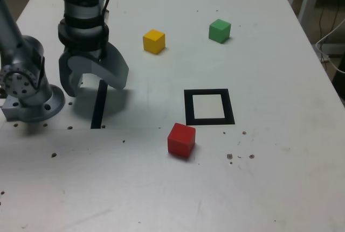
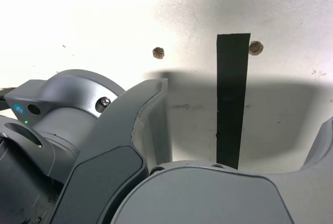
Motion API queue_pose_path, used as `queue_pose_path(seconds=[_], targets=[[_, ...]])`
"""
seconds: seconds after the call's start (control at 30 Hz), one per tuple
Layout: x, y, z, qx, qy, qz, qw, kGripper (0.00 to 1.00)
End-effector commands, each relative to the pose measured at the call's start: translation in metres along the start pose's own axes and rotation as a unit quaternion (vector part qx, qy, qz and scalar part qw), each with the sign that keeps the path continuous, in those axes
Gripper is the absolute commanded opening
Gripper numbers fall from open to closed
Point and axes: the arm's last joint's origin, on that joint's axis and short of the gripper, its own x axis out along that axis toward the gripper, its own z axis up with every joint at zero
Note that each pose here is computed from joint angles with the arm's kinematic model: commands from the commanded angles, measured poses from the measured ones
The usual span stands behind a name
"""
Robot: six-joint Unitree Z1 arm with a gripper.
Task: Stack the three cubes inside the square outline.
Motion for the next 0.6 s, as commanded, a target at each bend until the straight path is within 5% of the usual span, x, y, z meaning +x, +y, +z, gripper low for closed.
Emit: queue_pose_path(seconds=[0.0,0.57], targets=[[-0.002,0.000,0.000,0.000,-0.002,-0.001,1.0000,0.99],[-0.020,-0.018,0.012,0.024,-0.006,0.004,0.9997,0.99]])
